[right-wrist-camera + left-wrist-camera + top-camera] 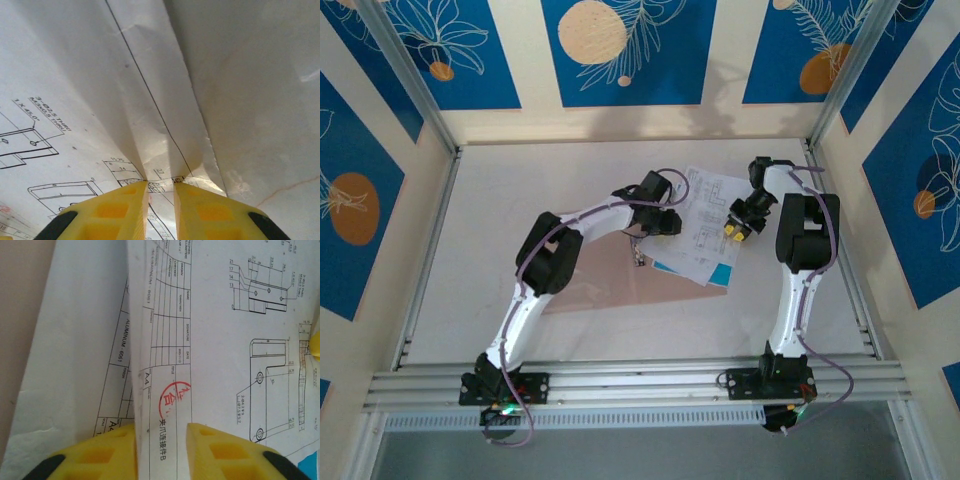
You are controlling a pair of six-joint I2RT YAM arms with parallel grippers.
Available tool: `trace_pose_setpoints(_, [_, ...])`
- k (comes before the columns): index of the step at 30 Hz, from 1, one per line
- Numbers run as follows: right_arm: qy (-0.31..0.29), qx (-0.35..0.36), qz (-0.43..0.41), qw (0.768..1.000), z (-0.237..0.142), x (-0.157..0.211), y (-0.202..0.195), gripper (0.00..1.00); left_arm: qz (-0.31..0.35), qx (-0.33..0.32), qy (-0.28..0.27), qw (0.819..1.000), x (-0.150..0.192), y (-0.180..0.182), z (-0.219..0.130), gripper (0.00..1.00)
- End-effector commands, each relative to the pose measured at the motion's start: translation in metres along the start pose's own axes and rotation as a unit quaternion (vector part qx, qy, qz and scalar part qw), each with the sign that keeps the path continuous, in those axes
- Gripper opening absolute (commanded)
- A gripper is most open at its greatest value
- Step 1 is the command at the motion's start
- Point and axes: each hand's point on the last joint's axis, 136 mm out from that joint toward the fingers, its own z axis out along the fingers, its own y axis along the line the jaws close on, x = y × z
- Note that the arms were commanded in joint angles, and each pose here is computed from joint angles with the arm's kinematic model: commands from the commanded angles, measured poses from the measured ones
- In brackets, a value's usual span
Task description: Put the files into the folder
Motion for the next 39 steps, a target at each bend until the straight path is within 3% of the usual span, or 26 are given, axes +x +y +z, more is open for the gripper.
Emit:
trace_pose_setpoints(1, [0.021,0.008,0.004,1.0,0.009,0.004,-0.01,0.23,0.007,0.015,-0.004,1.0,-0.001,-0.012,-0.005,0.18])
trace_pose_setpoints(3, [0.017,-0.005,-0.003,1.0,0.006,0.004,-0.005,0.25,0.004,0.023,-0.007,1.0,-0.003,-0.017,-0.007,0.03])
trace_pose_setpoints(4, [0.011,-0.013,-0.009,1.0,0.002,0.003,-0.001,0.27,0.0,0.027,-0.008,1.0,-0.005,-0.019,-0.009,0.0])
trace_pose_setpoints(12, [-0.073,-0.076,-0.036,0.994,-0.07,0.0,0.027,0.53,-0.063,0.074,-0.043,0.994,-0.02,-0.04,-0.039,0.0])
trace_pose_setpoints(22, [-0.113,-0.116,-0.047,0.986,-0.117,0.024,0.034,0.56,-0.114,0.081,-0.063,0.988,-0.011,-0.03,-0.089,0.0])
trace_pose_setpoints(28, [-0.098,-0.132,-0.081,0.983,-0.115,0.058,0.045,0.56,-0.129,0.032,-0.058,0.989,0.025,0.008,-0.127,0.0])
trace_pose_setpoints(39, [-0.037,-0.156,-0.155,0.975,-0.077,0.119,0.08,0.55,-0.142,-0.072,-0.043,0.986,0.1,0.085,-0.192,0.0])
